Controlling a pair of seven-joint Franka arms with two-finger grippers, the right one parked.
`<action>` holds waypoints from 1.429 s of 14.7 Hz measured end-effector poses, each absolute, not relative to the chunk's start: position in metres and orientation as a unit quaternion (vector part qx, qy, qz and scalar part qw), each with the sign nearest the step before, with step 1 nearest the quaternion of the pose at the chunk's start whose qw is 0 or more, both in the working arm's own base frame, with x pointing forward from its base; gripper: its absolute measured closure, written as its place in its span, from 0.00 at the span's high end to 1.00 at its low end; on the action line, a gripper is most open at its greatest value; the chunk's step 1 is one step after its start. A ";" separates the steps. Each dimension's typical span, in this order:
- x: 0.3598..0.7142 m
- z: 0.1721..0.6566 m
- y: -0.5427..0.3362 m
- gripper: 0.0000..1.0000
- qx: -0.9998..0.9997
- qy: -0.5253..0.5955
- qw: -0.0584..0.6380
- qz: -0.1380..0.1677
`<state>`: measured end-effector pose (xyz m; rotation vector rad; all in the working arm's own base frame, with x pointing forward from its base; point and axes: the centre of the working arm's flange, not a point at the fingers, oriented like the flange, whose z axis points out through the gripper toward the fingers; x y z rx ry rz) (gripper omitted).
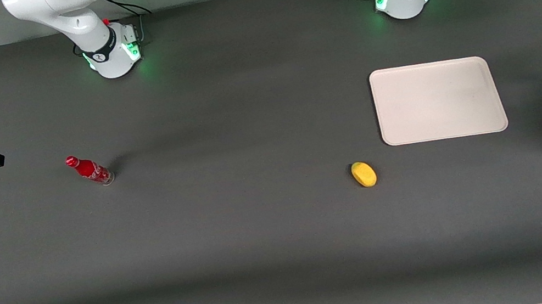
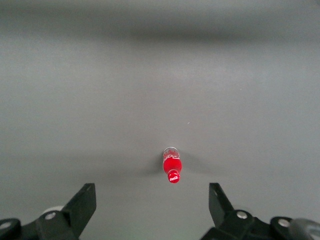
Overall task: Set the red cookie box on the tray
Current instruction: 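Close the left gripper on the red cookie box and lift it, then carry the cookie box with the left gripper onto the tray's edge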
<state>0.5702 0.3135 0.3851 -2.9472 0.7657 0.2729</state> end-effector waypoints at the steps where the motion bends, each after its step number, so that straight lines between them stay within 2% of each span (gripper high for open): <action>1: 0.563 0.415 0.306 0.10 -0.964 0.243 0.047 0.098; 4: 0.537 0.492 0.290 0.10 -0.968 0.214 0.047 0.125; 6: 0.524 0.515 0.283 0.10 -0.968 0.203 0.046 0.141; 8: 0.523 0.513 0.275 0.10 -0.974 0.175 0.030 0.141; 12: 0.536 0.478 0.233 0.10 -0.985 0.094 -0.002 0.145; 16: 0.531 0.451 0.209 0.10 -0.992 0.039 -0.037 0.111; 19: 0.511 0.418 0.186 0.10 -0.996 -0.041 -0.019 0.078; 21: 0.498 0.387 0.165 0.10 -0.997 -0.056 -0.008 0.054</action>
